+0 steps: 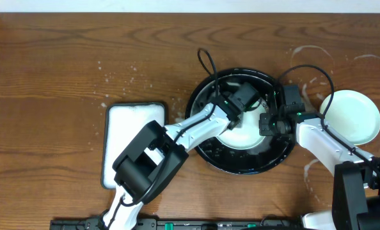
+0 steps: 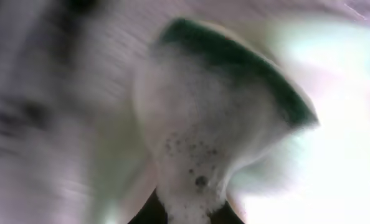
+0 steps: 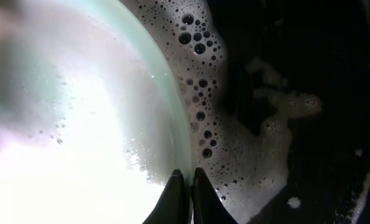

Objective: Clean dirty plates on tray and stack at the side
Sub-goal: 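Scrub the last pale green plate with the sponge in the left gripper, then return the left gripper and lower the sponge into the soap tray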

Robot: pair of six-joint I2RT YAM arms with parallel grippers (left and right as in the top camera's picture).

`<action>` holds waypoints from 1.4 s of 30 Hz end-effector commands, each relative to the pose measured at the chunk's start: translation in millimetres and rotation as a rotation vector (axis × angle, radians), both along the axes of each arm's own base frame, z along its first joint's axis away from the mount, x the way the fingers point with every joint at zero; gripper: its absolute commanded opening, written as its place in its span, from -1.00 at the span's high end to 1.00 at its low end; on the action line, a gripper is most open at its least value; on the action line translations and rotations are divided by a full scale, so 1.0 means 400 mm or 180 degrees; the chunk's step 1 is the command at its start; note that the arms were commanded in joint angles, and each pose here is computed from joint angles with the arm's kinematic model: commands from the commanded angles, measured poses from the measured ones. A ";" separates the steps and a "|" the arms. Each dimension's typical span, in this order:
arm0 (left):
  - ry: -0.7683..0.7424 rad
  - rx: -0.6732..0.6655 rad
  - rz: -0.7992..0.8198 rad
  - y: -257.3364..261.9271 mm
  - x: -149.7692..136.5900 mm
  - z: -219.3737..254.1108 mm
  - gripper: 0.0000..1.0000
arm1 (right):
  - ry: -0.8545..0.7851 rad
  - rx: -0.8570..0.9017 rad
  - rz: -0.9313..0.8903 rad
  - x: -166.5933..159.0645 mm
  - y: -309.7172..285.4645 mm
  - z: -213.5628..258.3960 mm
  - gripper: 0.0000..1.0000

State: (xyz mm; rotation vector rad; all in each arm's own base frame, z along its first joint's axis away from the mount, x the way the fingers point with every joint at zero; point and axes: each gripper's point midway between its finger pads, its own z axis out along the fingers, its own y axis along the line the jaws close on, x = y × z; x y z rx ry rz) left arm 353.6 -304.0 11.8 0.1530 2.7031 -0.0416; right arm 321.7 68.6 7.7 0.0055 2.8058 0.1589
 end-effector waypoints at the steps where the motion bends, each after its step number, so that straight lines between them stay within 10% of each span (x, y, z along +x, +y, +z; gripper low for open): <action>1: -0.0529 0.1272 0.0189 0.198 0.081 -0.044 0.85 | 0.0058 -0.0070 0.0064 -0.007 -0.002 -0.011 0.98; 11: -0.0783 0.1215 0.0154 0.173 0.124 0.020 0.85 | 0.0103 -0.0079 0.0064 -0.015 -0.004 -0.013 0.98; 22: -0.0685 -0.0021 0.0085 0.134 0.115 0.272 0.85 | 0.0100 -0.0078 0.0064 -0.015 -0.003 -0.013 0.98; 31: 0.0216 -0.0011 0.0674 0.470 -0.057 0.401 0.85 | 0.0009 -0.0061 0.0063 0.002 0.000 -0.008 0.98; 42: 0.1164 0.0137 0.1538 0.714 -0.210 0.161 0.85 | -0.0352 -0.0024 0.0169 0.051 0.030 0.114 0.97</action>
